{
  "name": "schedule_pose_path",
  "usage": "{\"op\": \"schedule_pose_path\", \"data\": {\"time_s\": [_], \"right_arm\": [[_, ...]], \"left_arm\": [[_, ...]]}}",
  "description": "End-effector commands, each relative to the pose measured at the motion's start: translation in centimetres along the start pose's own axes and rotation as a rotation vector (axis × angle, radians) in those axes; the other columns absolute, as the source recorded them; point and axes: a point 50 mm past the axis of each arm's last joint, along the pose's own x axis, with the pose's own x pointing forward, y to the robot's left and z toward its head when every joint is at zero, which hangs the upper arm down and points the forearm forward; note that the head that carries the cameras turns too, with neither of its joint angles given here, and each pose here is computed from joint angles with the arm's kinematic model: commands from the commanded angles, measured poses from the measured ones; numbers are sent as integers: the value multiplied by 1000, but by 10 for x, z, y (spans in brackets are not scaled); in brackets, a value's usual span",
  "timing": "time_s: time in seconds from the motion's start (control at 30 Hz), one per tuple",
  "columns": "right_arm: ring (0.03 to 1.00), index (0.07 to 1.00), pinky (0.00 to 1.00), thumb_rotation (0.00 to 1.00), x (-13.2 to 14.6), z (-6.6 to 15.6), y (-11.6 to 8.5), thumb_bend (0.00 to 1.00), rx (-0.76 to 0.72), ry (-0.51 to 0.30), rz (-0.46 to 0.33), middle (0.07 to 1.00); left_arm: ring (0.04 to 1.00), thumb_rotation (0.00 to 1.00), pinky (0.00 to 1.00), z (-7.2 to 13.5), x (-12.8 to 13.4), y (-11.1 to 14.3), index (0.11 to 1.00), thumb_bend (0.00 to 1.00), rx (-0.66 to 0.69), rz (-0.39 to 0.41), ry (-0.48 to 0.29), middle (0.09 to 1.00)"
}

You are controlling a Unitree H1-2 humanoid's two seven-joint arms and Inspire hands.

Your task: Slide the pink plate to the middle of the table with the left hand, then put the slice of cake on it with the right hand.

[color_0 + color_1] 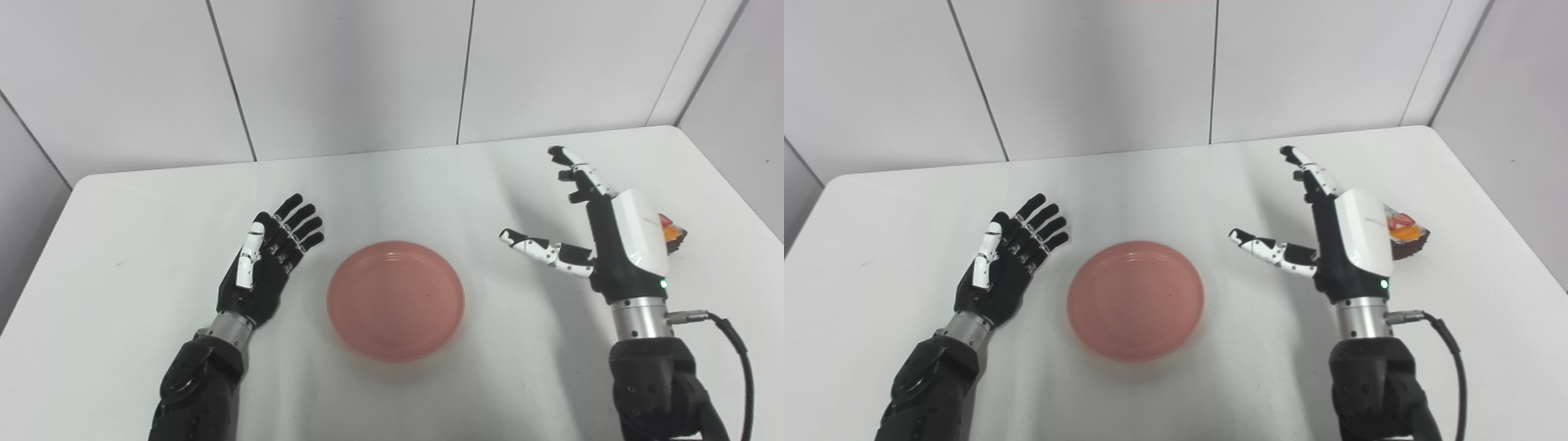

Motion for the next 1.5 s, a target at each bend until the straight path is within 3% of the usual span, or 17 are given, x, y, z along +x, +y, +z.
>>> {"op": "schedule_pose_path", "data": {"time_s": [0.0,0.1,0.43,0.8,1.13,1.47], "right_arm": [[754,849,637,518,12,6,-20,850,-51,-25,-74,837],[741,856,638,550,15,3,-29,870,-111,-11,-107,816],[818,909,694,547,19,-15,-46,876,-255,102,-156,889],[825,978,635,602,20,-48,-63,884,-362,262,-156,951],[895,996,775,653,24,-67,-55,910,-416,355,-120,958],[904,1000,777,649,30,-88,-49,930,-413,422,-82,977]], "left_arm": [[847,907,835,-50,-43,26,839,486,-64,99,166,855],[838,902,826,-49,-44,33,831,485,-72,106,175,847],[825,967,816,-47,-47,53,818,477,-54,142,201,833],[836,922,830,-47,-48,69,822,522,-20,134,210,843],[840,890,826,-46,-49,79,830,546,-7,132,214,851],[837,866,816,-47,-49,84,828,571,20,126,217,847]]}}
